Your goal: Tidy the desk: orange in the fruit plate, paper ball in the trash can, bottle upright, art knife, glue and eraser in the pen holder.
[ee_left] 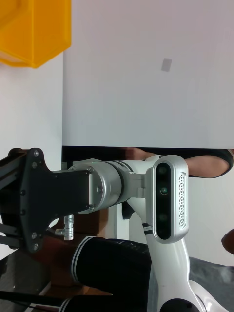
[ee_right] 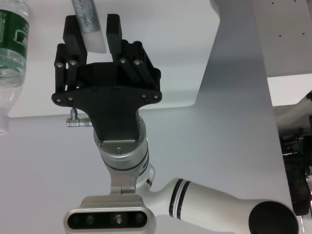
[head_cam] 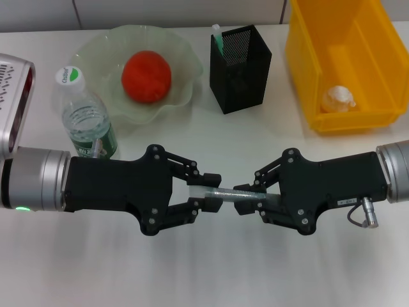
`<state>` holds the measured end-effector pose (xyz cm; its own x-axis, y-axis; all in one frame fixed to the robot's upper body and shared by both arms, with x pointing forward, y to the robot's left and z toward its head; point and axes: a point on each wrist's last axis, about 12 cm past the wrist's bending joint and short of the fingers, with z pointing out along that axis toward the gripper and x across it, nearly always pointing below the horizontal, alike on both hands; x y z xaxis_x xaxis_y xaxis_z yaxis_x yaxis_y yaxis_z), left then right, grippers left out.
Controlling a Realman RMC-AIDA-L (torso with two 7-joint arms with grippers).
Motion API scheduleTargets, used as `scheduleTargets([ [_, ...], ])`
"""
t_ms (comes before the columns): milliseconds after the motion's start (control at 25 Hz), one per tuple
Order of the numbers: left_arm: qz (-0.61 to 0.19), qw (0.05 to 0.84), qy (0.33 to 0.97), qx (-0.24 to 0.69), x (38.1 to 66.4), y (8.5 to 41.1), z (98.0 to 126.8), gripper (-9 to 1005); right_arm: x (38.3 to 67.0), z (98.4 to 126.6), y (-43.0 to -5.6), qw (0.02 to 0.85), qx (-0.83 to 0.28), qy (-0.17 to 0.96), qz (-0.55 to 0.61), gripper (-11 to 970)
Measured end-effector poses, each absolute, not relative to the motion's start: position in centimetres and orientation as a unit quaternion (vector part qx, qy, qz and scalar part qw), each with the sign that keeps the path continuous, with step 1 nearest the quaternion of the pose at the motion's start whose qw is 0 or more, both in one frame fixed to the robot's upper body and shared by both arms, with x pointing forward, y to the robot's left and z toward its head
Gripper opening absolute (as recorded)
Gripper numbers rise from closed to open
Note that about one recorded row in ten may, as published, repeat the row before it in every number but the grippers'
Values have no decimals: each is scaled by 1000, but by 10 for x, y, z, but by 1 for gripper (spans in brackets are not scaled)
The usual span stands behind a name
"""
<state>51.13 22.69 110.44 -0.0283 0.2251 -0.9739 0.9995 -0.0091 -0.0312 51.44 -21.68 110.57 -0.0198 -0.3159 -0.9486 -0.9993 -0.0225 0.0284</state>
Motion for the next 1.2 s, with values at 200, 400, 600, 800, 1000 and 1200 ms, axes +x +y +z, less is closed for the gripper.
scheduleTargets([
  [200,-451,427,556,552,512,226,1105,265,515,1106,-217,400,-573,574,426,284],
  [400,-452,423,556,555,513,224,1105,262,514,1105,-215,396,-576,574,427,288],
  [600,-452,422,557,555,514,224,1105,221,514,1106,-215,396,-576,573,429,292],
  [800,-450,421,559,556,514,224,1104,185,514,1106,-215,396,-576,572,429,296],
  [1000,-448,418,560,558,514,225,1103,184,514,1106,-214,396,-575,572,431,300],
  [1200,-448,417,559,559,515,224,1104,185,514,1105,-215,395,-574,574,431,304],
])
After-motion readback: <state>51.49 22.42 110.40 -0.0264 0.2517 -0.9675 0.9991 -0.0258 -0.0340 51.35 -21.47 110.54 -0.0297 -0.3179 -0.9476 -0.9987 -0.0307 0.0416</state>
